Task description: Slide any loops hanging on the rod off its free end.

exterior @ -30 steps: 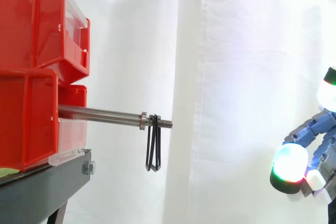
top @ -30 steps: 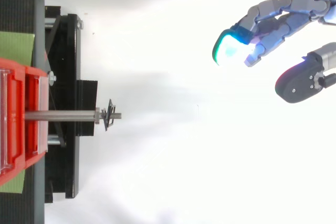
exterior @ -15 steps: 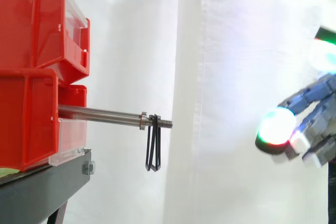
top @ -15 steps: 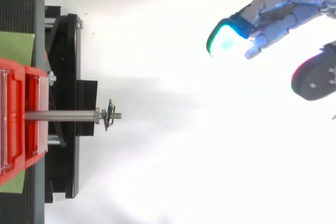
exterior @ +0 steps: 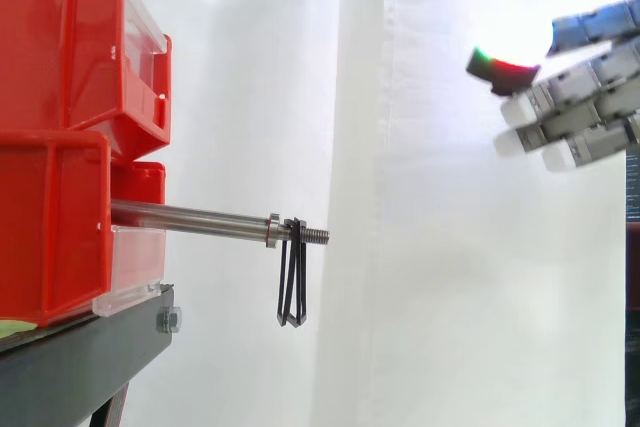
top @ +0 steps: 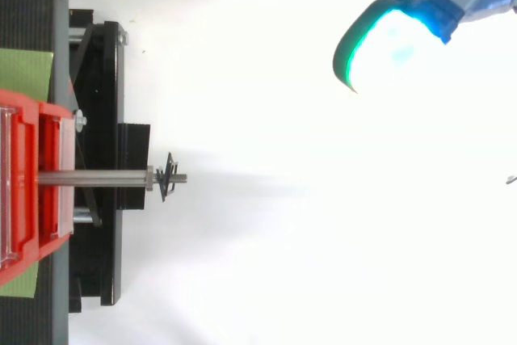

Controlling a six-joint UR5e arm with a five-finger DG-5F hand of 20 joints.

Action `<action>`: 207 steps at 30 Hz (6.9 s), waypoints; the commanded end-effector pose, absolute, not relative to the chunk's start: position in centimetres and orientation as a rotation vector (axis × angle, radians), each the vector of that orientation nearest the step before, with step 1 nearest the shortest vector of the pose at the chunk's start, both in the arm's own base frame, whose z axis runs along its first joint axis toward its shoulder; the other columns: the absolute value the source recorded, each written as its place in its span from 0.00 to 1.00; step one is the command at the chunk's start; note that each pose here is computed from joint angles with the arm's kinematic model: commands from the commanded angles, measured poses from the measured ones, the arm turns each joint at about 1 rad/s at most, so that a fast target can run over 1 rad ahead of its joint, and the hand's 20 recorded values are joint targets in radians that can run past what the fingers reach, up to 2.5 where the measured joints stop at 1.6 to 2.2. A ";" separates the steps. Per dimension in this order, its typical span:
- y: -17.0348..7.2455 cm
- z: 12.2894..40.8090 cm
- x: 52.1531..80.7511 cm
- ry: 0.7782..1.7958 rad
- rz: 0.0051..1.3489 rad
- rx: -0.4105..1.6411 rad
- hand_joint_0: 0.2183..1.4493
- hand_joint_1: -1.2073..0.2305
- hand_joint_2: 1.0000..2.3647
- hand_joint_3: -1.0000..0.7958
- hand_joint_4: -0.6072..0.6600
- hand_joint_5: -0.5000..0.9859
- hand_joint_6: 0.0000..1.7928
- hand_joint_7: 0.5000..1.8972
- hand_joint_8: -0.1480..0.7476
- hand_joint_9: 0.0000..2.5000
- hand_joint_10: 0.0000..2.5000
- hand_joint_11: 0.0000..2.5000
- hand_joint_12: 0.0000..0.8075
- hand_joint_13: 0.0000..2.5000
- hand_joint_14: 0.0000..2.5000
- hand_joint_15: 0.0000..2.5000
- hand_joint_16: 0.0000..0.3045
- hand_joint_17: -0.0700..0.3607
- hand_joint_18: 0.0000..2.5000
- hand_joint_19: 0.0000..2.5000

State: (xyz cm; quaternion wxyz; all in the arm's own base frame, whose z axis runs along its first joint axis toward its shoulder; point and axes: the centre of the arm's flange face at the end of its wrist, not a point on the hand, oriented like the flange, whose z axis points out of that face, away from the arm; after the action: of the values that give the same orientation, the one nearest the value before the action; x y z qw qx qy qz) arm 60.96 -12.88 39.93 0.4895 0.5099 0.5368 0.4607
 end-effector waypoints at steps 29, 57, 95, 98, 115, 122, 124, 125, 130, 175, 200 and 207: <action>-13.0 39.9 61.5 1.318 1.105 1.193 0.26 0.46 0.00 0.29 0.66 0.20 0.28 0.15 0.42 0.24 0.00 0.00 0.30 0.16 0.00 0.00 0.09 0.30 0.10 0.00; -14.6 42.5 54.8 1.316 0.943 1.245 0.29 0.39 0.00 0.31 0.67 0.20 0.28 0.17 0.42 0.21 0.00 0.00 0.35 0.11 0.00 0.00 0.12 0.36 0.06 0.00; -12.8 28.3 56.0 1.291 0.896 1.244 0.28 0.39 0.00 0.30 0.68 0.22 0.28 0.18 0.45 0.25 0.00 0.00 0.37 0.13 0.00 0.00 0.13 0.37 0.08 0.03; -12.8 27.5 56.1 1.222 0.904 1.218 0.25 0.42 0.00 0.28 0.66 0.22 0.28 0.17 0.45 0.26 0.00 0.00 0.38 0.15 0.00 0.00 0.14 0.38 0.09 0.03; -10.7 22.2 59.5 1.190 0.913 1.131 0.24 0.42 0.00 0.28 0.68 0.22 0.28 0.18 0.46 0.28 0.00 0.00 0.38 0.17 0.00 0.00 0.14 0.38 0.12 0.05; -10.2 19.9 60.8 1.159 0.895 1.118 0.24 0.42 0.00 0.28 0.69 0.22 0.28 0.18 0.46 0.29 0.00 0.00 0.39 0.18 0.00 0.00 0.14 0.38 0.13 0.05; -9.9 17.4 62.0 1.154 0.904 1.115 0.25 0.42 0.00 0.28 0.69 0.22 0.28 0.18 0.46 0.29 0.00 0.00 0.38 0.18 0.00 0.00 0.14 0.38 0.13 0.05; -9.7 17.1 62.4 1.149 0.908 1.111 0.24 0.42 0.00 0.28 0.69 0.22 0.28 0.18 0.46 0.29 0.00 0.00 0.38 0.18 0.00 0.00 0.14 0.38 0.14 0.05; -9.4 16.1 64.6 1.138 0.920 1.103 0.25 0.42 0.00 0.28 0.69 0.22 0.28 0.18 0.47 0.30 0.00 0.01 0.39 0.19 0.00 0.00 0.14 0.38 0.14 0.06; -6.6 12.2 78.4 1.150 1.199 0.819 0.29 0.44 0.00 0.30 0.73 0.24 0.28 0.19 0.47 0.36 0.00 0.04 0.37 0.25 0.00 0.01 0.13 0.36 0.20 0.09; -6.8 10.8 80.0 1.117 1.189 0.777 0.29 0.29 0.00 0.28 0.72 0.25 0.28 0.42 0.47 0.36 0.00 0.09 0.38 0.26 0.00 0.02 0.12 0.36 0.24 0.10; -6.8 11.0 80.2 1.111 1.192 0.777 0.29 0.31 0.00 0.28 0.72 0.25 0.28 0.40 0.46 0.37 0.00 0.09 0.37 0.26 0.00 0.02 0.12 0.36 0.25 0.10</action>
State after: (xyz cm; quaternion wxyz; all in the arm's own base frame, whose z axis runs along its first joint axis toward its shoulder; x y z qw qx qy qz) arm 80.05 -6.84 10.91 0.6177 0.3390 0.4856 0.5174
